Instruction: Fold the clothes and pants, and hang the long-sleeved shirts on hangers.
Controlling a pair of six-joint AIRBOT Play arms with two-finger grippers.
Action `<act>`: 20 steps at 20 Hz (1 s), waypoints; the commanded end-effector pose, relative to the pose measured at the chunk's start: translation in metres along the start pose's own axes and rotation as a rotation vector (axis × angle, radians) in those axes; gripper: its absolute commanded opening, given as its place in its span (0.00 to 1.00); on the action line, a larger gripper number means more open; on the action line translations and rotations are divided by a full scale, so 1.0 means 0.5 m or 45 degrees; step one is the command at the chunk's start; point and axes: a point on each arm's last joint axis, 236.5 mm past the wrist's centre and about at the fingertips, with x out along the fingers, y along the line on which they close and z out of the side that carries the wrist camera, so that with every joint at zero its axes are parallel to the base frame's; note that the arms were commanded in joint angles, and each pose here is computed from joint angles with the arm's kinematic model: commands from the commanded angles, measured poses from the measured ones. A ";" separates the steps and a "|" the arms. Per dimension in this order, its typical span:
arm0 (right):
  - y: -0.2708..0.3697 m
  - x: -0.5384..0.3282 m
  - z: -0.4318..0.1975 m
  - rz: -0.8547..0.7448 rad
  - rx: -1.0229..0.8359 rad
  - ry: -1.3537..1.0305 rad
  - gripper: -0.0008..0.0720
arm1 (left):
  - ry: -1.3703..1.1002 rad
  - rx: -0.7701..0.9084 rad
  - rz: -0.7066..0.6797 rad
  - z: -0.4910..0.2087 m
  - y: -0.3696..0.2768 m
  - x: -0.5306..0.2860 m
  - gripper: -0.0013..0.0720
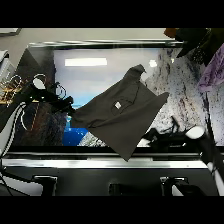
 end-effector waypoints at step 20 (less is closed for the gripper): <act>0.103 0.145 -0.085 0.142 0.003 -0.152 0.05 | -0.001 0.024 -0.073 -0.003 -0.023 -0.017 0.04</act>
